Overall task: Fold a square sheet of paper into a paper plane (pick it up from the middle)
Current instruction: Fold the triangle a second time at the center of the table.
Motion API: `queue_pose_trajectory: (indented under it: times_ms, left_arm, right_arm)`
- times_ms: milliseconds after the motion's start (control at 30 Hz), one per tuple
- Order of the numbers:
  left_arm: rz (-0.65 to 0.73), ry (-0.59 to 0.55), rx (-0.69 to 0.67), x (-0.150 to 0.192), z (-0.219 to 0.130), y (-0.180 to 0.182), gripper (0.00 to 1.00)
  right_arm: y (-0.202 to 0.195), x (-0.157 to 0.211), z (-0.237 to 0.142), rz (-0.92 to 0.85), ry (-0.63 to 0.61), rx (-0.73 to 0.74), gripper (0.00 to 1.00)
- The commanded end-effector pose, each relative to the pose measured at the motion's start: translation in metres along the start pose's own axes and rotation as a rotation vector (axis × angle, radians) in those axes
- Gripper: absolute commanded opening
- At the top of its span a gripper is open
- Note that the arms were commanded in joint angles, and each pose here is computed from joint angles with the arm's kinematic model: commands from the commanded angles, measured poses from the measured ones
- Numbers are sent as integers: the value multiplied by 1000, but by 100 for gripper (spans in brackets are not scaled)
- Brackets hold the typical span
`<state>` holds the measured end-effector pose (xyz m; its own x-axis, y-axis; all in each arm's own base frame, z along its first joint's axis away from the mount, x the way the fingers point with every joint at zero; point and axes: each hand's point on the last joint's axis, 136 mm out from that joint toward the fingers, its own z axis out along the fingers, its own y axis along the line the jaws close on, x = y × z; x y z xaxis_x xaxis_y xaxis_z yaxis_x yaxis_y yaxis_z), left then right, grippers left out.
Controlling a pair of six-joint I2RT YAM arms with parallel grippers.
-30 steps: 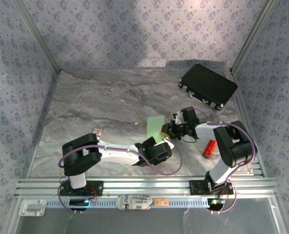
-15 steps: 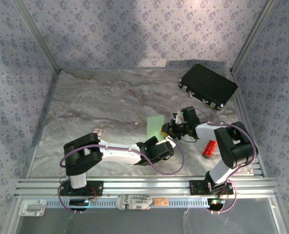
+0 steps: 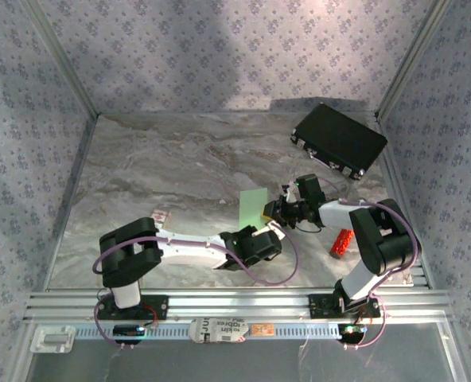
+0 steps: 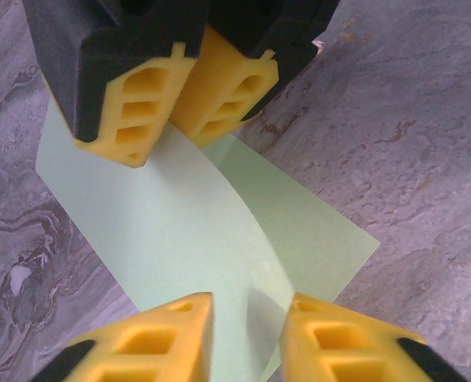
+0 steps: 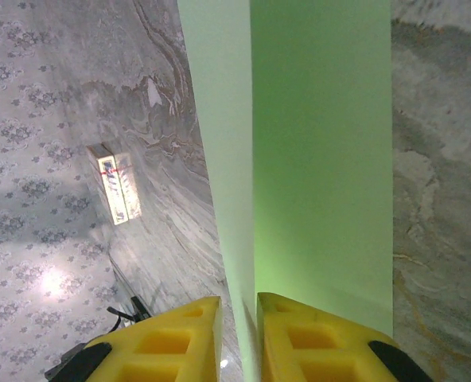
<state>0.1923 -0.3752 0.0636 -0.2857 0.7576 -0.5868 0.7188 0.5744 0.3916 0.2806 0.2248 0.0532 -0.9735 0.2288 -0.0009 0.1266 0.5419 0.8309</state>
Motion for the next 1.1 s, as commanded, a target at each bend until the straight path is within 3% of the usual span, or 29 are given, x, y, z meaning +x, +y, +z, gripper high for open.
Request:
queue_pose_trajectory:
  times_ms: [0,233,400,800,1067]
  left_arm:
    - [-23,-18,21,-3,-8,1,19]
    - [-92,-19,79,-1,-9,4,7]
    - [-235,-24,197,1,-9,9,1]
    - [-460,-16,437,2,-7,17,0]
    - [-547,-19,494,1,-2,24,0]
  right_arm:
    - [-1,1,-3,19,-4,5,20]
    - [-1,0,-4,19,-8,8,20]
    - [-3,1,-4,19,-10,13,21]
    - [-1,5,-10,18,-19,9,24]
    - [-4,13,-19,27,-53,25,29]
